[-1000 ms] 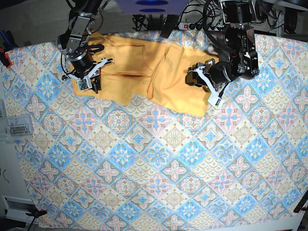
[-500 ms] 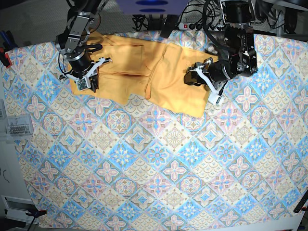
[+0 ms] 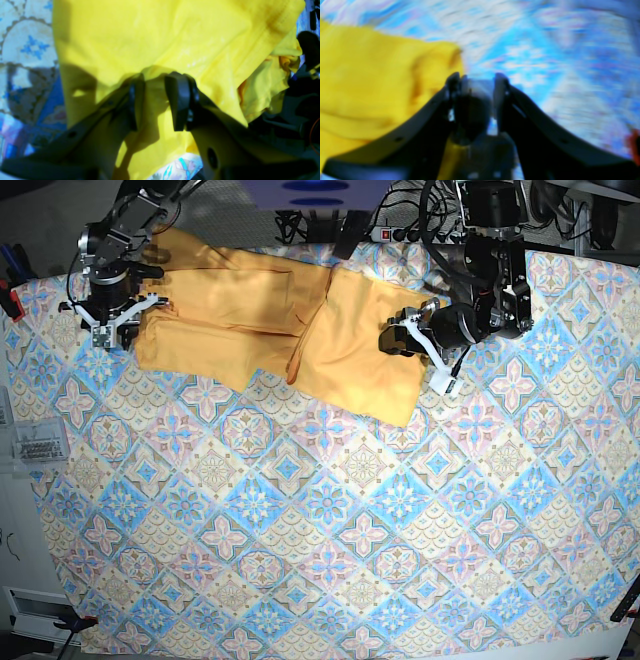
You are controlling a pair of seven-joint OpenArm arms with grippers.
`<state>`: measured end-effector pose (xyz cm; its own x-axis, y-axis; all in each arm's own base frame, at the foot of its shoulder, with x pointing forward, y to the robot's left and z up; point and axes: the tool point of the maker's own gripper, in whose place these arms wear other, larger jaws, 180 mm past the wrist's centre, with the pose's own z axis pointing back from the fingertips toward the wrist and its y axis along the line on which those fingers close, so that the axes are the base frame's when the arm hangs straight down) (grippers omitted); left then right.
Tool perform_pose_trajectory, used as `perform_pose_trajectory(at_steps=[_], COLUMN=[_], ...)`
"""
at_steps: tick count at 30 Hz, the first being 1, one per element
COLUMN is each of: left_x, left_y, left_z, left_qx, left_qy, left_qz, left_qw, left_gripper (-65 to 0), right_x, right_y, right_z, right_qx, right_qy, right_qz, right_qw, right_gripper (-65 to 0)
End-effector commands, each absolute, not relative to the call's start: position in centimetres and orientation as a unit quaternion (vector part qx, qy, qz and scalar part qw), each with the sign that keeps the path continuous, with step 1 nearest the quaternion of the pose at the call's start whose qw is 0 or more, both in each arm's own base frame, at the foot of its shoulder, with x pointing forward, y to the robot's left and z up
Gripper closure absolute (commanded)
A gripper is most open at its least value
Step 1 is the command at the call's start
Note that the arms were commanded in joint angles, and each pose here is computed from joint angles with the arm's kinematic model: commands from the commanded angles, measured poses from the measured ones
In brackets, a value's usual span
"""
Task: Fold the T-shirt properly
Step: 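Release the shirt end and lift the right gripper away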
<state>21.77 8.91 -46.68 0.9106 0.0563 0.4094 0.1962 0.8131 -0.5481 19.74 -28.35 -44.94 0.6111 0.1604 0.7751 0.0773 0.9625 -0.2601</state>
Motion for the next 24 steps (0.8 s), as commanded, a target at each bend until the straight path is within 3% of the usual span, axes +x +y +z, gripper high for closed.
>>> perform_pose_trajectory(at_steps=[1,15,20,24], left_x=[22.4,22.5,22.5,22.5], left_y=[9.3,9.4,9.4,9.4], left_z=[-46.3,-46.2,-46.3,-46.3], left_qx=[-0.298,-0.298,-0.298,-0.298], left_qy=[-0.218,-0.219,-0.219,-0.219], left_qz=[-0.04,-0.04,-0.039,-0.04], left_qw=[0.929,0.928,0.928,0.928], left_gripper=[-18.6,-18.6,-18.6,-18.6], right_x=[20.4,12.5,11.7,11.5], right_y=[-29.1,-30.3,-31.1,-31.3], right_z=[-43.5,-44.1,-43.6,-43.8], right_qx=[-0.147,-0.142,-0.151,-0.154], right_qy=[-0.463,-0.401,-0.374,-0.35], right_qz=[0.02,0.018,-0.002,-0.002], right_qw=[0.874,0.905,0.915,0.924], right_gripper=[-18.9,-19.3,-25.4,-26.7])
